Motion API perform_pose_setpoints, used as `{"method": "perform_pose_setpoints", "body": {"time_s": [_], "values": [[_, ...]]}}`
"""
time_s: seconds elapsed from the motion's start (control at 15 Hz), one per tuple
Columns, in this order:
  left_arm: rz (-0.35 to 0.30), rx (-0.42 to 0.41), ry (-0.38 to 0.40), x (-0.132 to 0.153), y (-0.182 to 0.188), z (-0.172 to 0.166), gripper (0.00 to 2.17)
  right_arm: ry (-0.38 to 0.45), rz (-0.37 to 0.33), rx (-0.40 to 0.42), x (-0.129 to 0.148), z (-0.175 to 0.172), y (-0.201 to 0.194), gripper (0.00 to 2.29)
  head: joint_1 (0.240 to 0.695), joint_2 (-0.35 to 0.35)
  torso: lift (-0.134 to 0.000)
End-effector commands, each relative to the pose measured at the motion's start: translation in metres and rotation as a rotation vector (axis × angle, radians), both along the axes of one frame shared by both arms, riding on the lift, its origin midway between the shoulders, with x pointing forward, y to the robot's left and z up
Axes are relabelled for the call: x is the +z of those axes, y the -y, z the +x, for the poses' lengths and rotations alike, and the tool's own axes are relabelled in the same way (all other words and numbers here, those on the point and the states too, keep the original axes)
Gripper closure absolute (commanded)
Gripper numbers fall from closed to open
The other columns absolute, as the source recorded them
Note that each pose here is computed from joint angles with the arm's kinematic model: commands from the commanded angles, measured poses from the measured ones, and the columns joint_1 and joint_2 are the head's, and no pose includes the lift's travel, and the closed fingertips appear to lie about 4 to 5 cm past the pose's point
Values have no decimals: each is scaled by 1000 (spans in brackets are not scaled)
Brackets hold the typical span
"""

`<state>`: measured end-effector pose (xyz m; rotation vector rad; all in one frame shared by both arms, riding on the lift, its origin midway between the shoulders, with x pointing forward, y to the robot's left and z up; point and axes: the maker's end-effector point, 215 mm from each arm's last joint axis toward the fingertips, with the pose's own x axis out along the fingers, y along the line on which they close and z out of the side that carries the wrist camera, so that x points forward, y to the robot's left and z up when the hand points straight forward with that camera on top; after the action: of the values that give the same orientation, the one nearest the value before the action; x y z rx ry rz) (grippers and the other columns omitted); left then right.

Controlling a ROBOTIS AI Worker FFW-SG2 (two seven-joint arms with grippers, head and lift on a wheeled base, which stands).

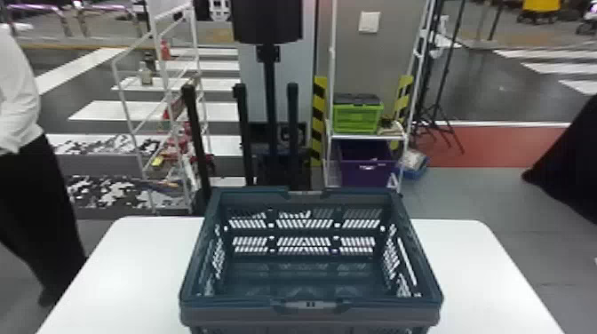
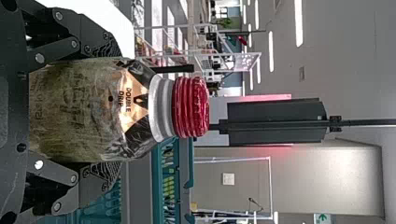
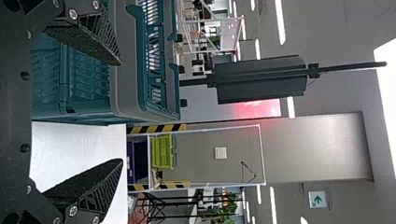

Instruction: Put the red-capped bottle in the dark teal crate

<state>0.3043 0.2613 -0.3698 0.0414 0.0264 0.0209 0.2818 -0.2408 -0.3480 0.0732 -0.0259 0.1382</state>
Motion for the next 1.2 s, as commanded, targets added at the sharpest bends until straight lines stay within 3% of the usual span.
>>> {"method": "perform_pose_setpoints", "body": {"time_s": [0.0, 0.47, 0.73, 1.0, 1.13], "values": [[-2, 2, 1, 0, 0, 1, 2145, -1, 0, -1, -1, 0, 0, 151, 499, 0, 0], [-2, 2, 9, 3, 0, 4, 2145, 1, 0, -3, -1, 3, 1, 151, 499, 0, 0], [15, 10, 30, 30, -8, 21, 2145, 1, 1, -1, 0, 3, 1, 151, 499, 0, 0], [72, 49, -46, 68, -47, 58, 2145, -10, 1, -5, -5, 1, 4, 151, 499, 0, 0], [101, 53, -140, 77, -59, 83, 2145, -14, 0, -6, -7, 0, 4, 151, 499, 0, 0]]}}
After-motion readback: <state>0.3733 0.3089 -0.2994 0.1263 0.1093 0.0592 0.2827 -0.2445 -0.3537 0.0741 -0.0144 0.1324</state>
